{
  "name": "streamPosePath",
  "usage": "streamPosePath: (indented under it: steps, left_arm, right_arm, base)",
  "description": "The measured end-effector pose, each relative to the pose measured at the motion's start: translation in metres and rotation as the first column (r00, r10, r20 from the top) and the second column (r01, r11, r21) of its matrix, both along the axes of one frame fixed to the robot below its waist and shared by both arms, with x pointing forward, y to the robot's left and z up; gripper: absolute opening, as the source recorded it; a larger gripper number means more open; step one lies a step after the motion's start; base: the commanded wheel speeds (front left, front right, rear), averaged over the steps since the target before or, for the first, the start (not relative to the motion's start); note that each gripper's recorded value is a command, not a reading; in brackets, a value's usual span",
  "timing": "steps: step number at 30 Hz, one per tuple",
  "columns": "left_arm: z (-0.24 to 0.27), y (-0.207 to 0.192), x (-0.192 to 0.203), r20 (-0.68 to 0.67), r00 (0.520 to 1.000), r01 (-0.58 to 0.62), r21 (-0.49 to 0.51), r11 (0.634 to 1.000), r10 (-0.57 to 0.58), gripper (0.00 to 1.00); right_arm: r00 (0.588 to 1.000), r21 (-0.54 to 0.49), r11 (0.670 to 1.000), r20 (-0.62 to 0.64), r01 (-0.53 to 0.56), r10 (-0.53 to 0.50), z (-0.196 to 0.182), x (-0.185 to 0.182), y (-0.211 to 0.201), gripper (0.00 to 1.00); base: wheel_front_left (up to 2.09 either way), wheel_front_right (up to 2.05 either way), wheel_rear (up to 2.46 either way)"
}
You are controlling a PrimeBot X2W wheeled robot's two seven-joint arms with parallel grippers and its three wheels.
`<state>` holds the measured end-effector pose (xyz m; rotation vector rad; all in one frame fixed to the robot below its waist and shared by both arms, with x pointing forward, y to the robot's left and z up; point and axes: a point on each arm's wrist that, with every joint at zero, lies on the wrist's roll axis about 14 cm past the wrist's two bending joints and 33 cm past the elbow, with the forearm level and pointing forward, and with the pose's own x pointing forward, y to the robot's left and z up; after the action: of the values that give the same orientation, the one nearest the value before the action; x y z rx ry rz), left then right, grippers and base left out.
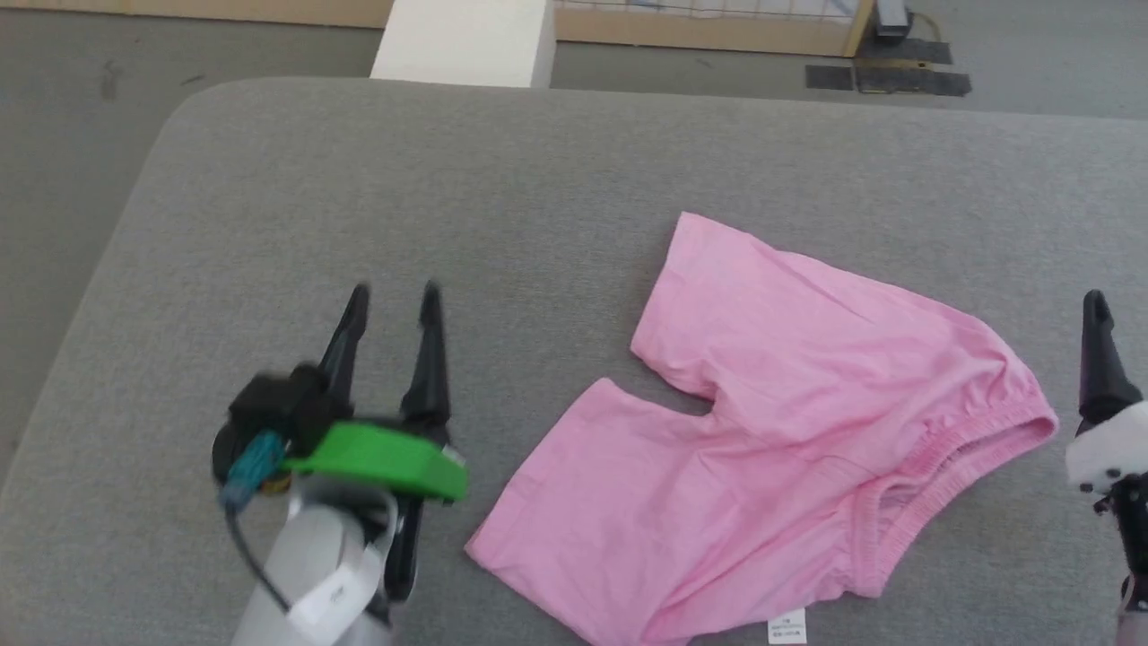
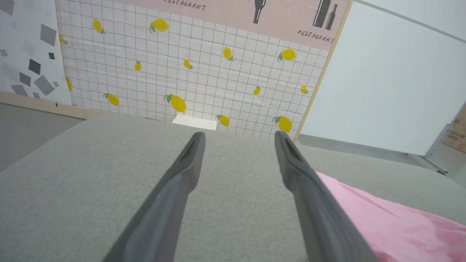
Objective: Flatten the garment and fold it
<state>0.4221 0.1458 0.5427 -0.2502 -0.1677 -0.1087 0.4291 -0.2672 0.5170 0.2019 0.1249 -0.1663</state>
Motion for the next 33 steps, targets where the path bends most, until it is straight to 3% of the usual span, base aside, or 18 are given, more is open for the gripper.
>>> streamPosePath:
  steps: [6,10,13,16,18,26,27,28,29,33]
  left_arm:
    - [0.027,-0.055,0.047,0.021,0.982,0.186,0.014,0.982,-0.187,1.00]
    - [-0.001,-0.098,0.072,-0.184,0.933,0.324,0.048,0.945,-0.310,1.00]
    - [-0.049,-0.129,0.071,-0.443,0.813,0.440,0.043,0.897,-0.377,1.00]
    - [-0.093,-0.149,0.056,-0.649,0.655,0.519,0.013,0.855,-0.388,1.00]
    - [-0.106,-0.156,0.051,-0.704,0.598,0.541,0.001,0.841,-0.383,1.00]
    - [-0.150,-0.163,0.036,-0.818,0.475,0.590,0.023,0.807,-0.324,1.00]
    - [-0.151,-0.162,0.036,-0.821,0.473,0.588,0.024,0.809,-0.320,0.53]
    - [-0.152,-0.161,0.036,-0.823,0.472,0.588,0.026,0.808,-0.317,0.22]
    - [-0.151,-0.160,0.038,-0.817,0.478,0.581,0.020,0.814,-0.321,0.00]
    - [-0.146,-0.155,0.044,-0.786,0.516,0.539,-0.010,0.842,-0.340,0.00]
  right_arm:
    - [0.999,0.029,0.999,0.026,0.027,-0.027,-0.004,-0.017,-0.005,1.00]
    - [0.999,0.059,0.998,0.016,0.038,-0.039,-0.013,-0.023,-0.007,1.00]
    - [0.998,0.057,0.996,0.003,0.066,-0.066,-0.020,-0.029,-0.015,1.00]
    - [0.994,0.054,0.993,-0.012,0.106,-0.106,-0.027,-0.037,-0.028,1.00]
    - [0.992,0.048,0.991,-0.017,0.125,-0.124,-0.030,-0.040,-0.033,1.00]
    - [0.987,0.037,0.987,-0.040,0.155,-0.153,-0.039,-0.043,-0.043,1.00]
    - [0.987,0.037,0.987,-0.038,0.154,-0.153,-0.039,-0.042,-0.043,1.00]
    - [0.988,0.037,0.988,-0.035,0.152,-0.151,-0.038,-0.041,-0.042,1.00]
    - [0.989,0.037,0.988,-0.030,0.149,-0.148,-0.037,-0.039,-0.041,1.00]
    - [0.991,0.041,0.990,-0.025,0.133,-0.132,-0.037,-0.034,-0.036,1.00]
  base:
    - [0.00,0.00,0.00]
    - [0.00,0.00,0.00]
    - [0.00,0.00,0.00]
    - [0.00,0.00,0.00]
    - [0.00,0.00,0.00]
    - [0.00,0.00,0.00]
    - [0.00,0.00,0.00]
    - [0.00,0.00,0.00]
    - [0.00,0.00,0.00]
    - [0.00,0.00,0.00]
